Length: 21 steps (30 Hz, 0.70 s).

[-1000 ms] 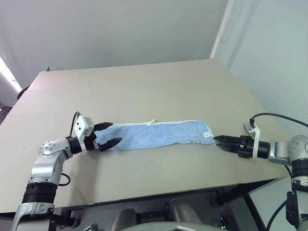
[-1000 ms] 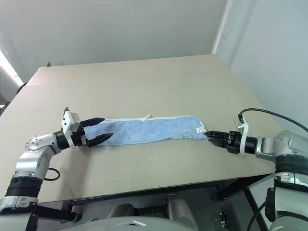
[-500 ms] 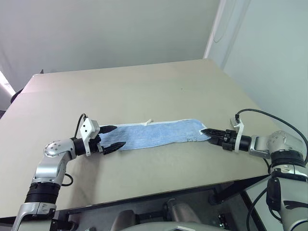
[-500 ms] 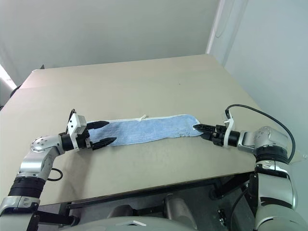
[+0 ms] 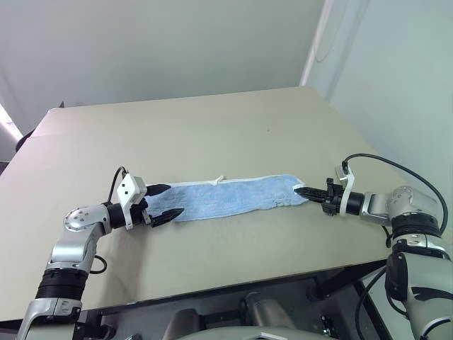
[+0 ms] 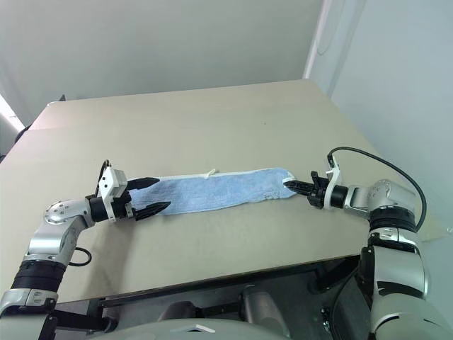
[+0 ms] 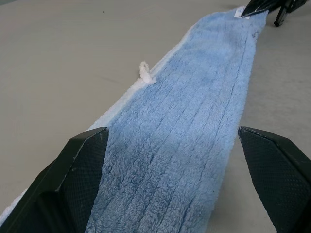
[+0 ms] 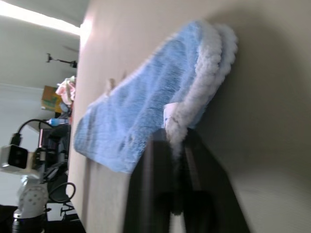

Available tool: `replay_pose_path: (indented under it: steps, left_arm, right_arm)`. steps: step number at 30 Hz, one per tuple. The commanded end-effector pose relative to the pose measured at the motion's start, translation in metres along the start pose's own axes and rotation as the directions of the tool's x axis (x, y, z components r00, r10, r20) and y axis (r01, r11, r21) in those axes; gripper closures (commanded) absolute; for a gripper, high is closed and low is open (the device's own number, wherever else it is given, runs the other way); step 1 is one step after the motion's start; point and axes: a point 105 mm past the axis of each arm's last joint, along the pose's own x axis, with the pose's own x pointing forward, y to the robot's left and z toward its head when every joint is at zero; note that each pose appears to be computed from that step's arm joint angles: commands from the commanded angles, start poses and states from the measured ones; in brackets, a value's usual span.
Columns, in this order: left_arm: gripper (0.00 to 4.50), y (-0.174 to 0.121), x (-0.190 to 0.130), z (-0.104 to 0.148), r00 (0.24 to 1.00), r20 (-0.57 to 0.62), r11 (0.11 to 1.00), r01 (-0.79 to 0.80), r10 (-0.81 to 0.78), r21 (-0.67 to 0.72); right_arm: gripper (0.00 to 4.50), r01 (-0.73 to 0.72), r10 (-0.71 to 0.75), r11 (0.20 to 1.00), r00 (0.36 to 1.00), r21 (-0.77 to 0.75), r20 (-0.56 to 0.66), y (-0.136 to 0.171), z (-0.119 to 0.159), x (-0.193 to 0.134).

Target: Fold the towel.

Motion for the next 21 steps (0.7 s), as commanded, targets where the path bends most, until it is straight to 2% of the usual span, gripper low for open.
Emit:
replay_pose_path:
  steps: [1,7,12,15,17,21]
  left_arm:
    - [0.00,0.008,-0.007,0.011,0.999,0.010,0.998,-0.033,0.032,0.046]
    - [0.00,0.008,-0.013,0.007,0.999,-0.005,0.998,-0.045,0.046,0.052]
    - [0.00,0.011,-0.016,0.005,0.998,-0.009,0.997,-0.066,0.067,0.042]
    - [0.00,0.013,-0.017,0.005,0.997,-0.006,0.996,-0.075,0.076,0.038]
    - [0.00,0.012,-0.017,0.006,0.997,-0.003,0.997,-0.072,0.072,0.032]
    - [0.00,0.013,-0.016,0.007,0.997,0.002,0.997,-0.073,0.073,0.024]
  right_arm:
    - [4.45,-0.008,0.011,0.999,0.998,-0.049,0.063,0.008,0.020,-0.023]
    - [4.45,0.026,-0.029,0.981,0.999,-0.193,-0.013,0.010,0.019,-0.069]
    - [4.45,0.066,-0.108,0.892,0.992,-0.447,-0.071,0.016,0.027,-0.089]
    - [4.45,0.023,-0.078,0.795,0.995,-0.606,-0.065,0.040,0.037,-0.075]
    - [4.45,-0.105,0.006,0.706,0.990,-0.700,-0.143,0.074,0.026,-0.054]
    - [4.45,-0.251,0.079,0.593,0.964,-0.765,-0.255,0.107,-0.001,-0.021]
